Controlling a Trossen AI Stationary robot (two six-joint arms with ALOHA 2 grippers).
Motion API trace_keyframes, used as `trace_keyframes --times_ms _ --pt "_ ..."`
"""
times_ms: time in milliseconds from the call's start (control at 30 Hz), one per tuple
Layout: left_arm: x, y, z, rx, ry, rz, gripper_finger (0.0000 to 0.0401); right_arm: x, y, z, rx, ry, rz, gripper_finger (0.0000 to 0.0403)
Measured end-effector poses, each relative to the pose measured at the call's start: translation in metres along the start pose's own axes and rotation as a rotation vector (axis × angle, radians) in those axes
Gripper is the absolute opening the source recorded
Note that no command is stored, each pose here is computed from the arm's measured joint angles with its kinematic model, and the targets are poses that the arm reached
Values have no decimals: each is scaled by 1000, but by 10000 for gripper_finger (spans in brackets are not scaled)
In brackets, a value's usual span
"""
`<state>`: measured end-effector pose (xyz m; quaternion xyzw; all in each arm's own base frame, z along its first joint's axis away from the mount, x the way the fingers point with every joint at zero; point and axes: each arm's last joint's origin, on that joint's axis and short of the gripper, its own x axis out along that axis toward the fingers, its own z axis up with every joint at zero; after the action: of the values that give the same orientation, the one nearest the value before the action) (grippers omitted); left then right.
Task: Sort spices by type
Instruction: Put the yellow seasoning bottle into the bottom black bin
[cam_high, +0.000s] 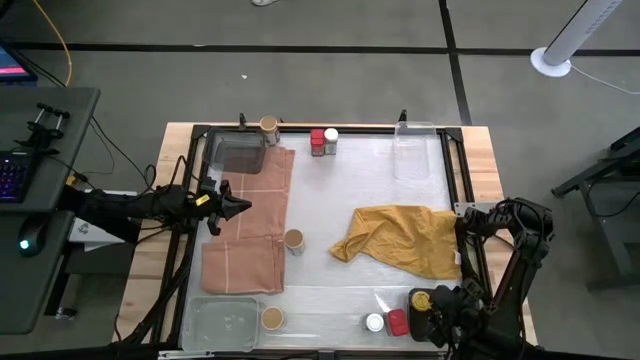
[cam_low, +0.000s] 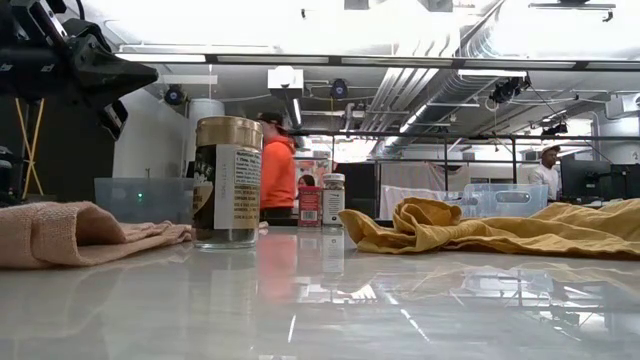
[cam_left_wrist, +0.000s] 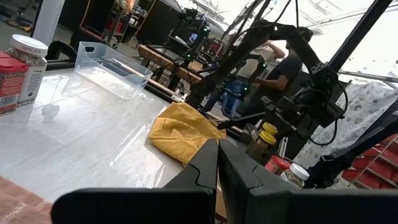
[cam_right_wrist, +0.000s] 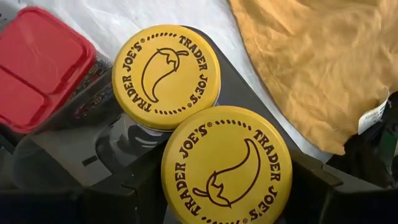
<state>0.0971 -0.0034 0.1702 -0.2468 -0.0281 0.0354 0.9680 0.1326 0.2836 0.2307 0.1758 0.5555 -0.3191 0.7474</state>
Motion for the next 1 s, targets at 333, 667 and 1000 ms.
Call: trace_keyframes --times_ms 333,667,1000 --pt "0 0 0 0 0 0 0 0 0 0 -7 0 1 234" --pt "0 0 0 0 0 0 0 0 0 0 -8 1 4 234" --pt "0 0 0 0 0 0 0 0 1 0 -9 0 4 275"
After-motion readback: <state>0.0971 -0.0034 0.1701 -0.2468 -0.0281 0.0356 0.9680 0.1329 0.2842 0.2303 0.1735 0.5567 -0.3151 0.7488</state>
